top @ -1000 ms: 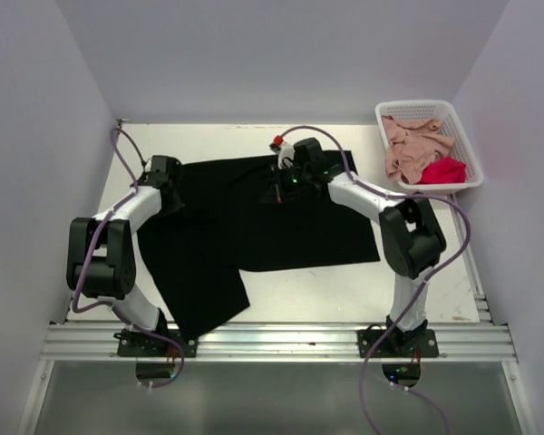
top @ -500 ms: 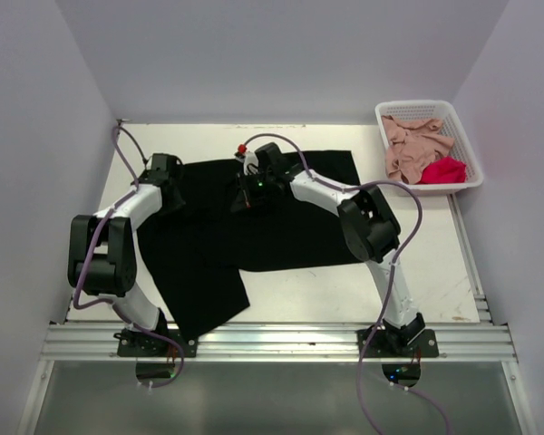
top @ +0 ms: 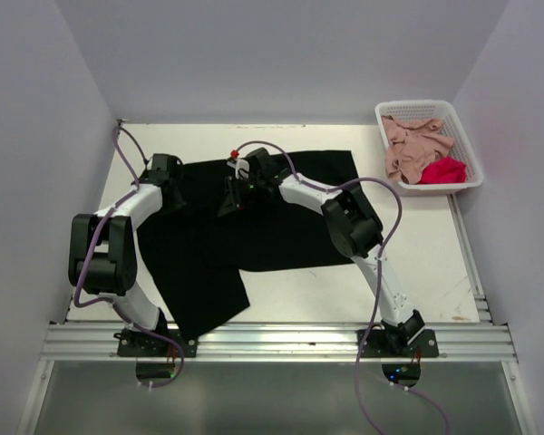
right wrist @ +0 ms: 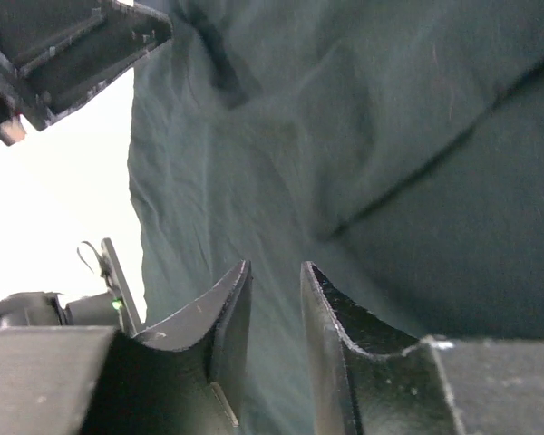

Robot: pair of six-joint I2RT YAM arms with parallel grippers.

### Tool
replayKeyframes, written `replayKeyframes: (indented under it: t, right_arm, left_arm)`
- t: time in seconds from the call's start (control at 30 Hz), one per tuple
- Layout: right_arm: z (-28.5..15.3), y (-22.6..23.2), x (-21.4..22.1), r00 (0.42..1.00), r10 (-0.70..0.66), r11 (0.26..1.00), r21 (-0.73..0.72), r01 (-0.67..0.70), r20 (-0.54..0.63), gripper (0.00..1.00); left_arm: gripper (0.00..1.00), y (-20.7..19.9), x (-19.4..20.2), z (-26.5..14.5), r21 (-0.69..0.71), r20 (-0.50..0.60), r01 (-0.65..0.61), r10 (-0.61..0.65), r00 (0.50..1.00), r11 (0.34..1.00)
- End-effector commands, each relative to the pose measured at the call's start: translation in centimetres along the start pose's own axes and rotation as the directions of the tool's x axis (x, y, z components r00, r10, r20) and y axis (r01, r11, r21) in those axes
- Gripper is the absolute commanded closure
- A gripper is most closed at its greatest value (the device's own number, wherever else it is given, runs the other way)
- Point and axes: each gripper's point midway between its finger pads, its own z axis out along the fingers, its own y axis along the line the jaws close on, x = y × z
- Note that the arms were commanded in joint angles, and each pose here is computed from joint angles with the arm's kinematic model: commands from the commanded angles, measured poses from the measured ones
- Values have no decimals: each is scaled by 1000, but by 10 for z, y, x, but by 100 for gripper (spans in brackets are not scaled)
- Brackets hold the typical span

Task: Fold and stack the t-shirts
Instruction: Fold the flattened tshirt in 1/3 of the way

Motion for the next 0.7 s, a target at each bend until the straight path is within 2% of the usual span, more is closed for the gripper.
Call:
replayKeyframes:
  t: [0.0,0.27,0.67]
  right_arm:
    - [8,24,-16,1000,-3,996,-88,4,15,67]
    - [24,20,-22,1000,1,999,-51,0,15,66]
    - [32,-10,-4,998,-50,988,143,53,-24,69]
  left_arm:
    - [87,-7,-22,-1,31,56,11,-13,998,999]
    - [87,-7,-22,-2,37,54,16,-18,998,999]
    - [87,-7,-18,-2,51,46,24,-26,999,998]
